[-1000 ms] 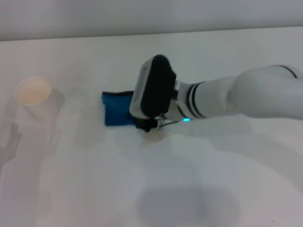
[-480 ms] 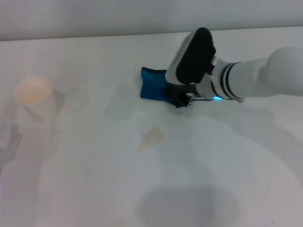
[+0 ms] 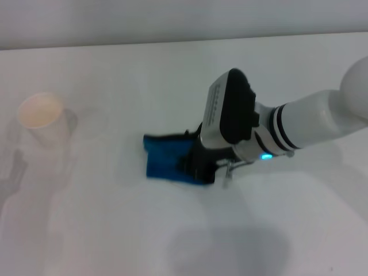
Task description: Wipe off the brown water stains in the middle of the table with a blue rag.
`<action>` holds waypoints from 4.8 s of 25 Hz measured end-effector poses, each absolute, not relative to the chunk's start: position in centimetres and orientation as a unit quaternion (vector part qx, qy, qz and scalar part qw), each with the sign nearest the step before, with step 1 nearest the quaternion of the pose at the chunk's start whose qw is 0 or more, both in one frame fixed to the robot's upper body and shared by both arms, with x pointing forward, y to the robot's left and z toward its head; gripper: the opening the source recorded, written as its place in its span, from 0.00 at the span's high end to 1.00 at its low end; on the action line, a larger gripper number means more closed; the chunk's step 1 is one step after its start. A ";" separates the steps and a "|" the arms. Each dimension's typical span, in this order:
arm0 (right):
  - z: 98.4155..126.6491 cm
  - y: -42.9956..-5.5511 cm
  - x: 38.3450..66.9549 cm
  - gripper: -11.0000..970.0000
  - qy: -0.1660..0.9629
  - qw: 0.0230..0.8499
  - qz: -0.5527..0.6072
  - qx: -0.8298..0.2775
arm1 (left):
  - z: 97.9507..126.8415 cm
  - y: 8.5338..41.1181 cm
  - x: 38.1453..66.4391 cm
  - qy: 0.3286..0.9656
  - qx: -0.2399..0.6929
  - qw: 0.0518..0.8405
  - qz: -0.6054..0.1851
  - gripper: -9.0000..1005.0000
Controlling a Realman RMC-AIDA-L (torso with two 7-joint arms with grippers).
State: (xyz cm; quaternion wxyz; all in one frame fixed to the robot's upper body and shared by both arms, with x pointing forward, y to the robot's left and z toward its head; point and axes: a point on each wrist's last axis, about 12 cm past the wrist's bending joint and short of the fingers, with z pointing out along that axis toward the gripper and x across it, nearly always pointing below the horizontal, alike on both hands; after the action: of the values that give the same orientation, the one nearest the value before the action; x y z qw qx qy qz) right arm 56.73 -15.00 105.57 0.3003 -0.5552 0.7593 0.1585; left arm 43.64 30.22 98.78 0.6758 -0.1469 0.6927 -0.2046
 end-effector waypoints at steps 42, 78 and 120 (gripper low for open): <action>105.9 -21.2 60.2 0.90 0.813 0.332 0.085 -0.471 | 99.1 30.8 43.8 0.688 -0.142 0.682 -0.202 0.12; 109.9 -25.7 58.4 0.41 0.763 0.524 0.318 -0.206 | 98.9 30.6 43.2 0.688 -0.141 0.681 -0.206 0.12; 104.1 -35.3 55.2 0.13 0.704 0.708 -0.005 -0.051 | 99.9 31.3 49.3 0.691 -0.191 0.677 -0.168 0.12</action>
State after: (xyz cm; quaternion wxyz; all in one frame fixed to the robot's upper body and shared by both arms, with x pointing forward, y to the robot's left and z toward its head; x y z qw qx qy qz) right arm 55.19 -35.33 104.06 0.7083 -0.0509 0.7041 -0.0051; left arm 49.34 31.26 99.92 0.6766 -0.1915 0.6908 -0.1681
